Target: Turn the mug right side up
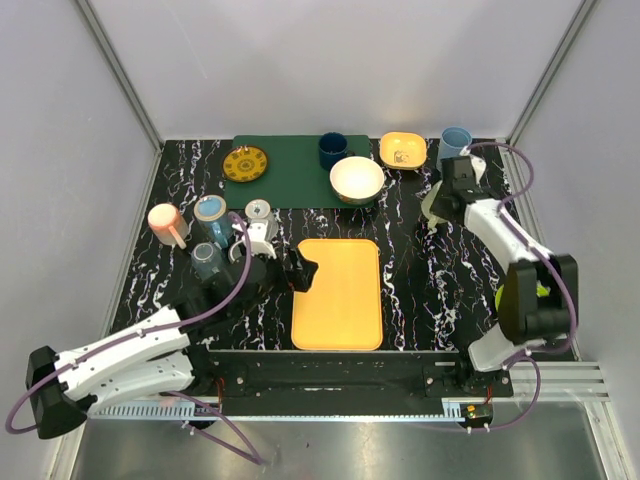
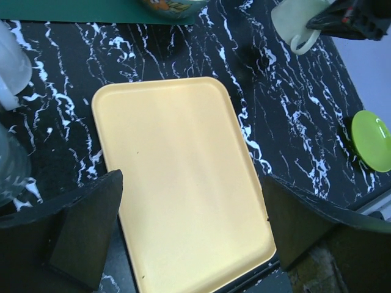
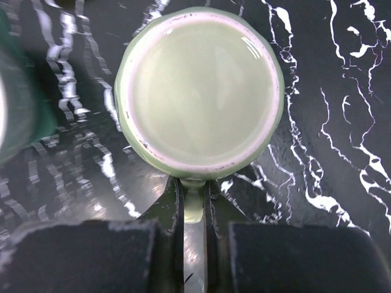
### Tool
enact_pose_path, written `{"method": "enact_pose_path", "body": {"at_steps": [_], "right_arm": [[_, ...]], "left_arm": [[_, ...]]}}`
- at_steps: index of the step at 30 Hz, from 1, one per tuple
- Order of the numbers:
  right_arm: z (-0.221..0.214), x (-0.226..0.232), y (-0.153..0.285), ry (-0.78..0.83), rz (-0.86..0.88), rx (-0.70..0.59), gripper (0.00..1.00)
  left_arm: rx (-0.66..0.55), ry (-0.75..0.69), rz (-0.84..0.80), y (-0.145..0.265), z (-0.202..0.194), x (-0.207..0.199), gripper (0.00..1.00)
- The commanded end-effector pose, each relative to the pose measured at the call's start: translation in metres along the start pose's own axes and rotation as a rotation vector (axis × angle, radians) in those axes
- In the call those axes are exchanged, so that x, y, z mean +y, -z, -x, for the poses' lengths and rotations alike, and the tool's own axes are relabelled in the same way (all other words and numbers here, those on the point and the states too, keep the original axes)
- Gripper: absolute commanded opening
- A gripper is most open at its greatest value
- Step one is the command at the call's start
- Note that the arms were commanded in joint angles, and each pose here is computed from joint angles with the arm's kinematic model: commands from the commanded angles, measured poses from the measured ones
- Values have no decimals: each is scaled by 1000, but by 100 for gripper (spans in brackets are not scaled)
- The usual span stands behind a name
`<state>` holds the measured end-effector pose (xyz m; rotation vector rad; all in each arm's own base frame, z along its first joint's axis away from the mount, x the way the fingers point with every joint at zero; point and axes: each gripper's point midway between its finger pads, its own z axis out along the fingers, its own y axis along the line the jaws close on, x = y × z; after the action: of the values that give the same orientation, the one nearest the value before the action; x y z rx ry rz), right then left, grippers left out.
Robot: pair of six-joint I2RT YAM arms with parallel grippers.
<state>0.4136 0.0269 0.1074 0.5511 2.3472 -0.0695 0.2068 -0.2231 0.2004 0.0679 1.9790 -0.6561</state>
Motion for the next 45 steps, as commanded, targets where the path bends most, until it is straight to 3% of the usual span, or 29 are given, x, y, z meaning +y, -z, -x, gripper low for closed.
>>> {"method": "enact_pose_path", "body": {"at_steps": [1,3,8,9,13,17,24,32,36,41,45], "right_arm": [[60,27,79,-157,224,-195,0],[64,32,112,-185,322,-230,0],[48,78,212,-237,857,-264,0],[39,87,231,-251,958,-214,0],[24,93,284,-249,1182,-194,0],[14,99,322,-224,1358,-183,0],[-13,103,331,-270,1471,-97,0],[-22,108,333,-228,1478,-79,0],[-24,111,336,-209,1487,-70,0],[-34,113,330,-199,1482,-42,0],[-42,114,332,-164,1495,-33,0]], "left_arm": [[-51,87,-89,-11,17,-27,99],[-59,118,-125,-13,22,-37,99],[-97,228,-310,-10,41,-69,99],[-146,263,-365,-7,57,-76,99],[-165,345,-559,0,75,-104,99],[-98,422,-801,8,77,-143,99],[-135,573,-1045,2,87,-170,99],[-123,606,-1110,-11,93,-185,92],[-149,612,-1108,-15,99,-187,81],[-151,627,-1129,-18,104,-191,55],[-164,649,-1160,-17,109,-194,48]]}}
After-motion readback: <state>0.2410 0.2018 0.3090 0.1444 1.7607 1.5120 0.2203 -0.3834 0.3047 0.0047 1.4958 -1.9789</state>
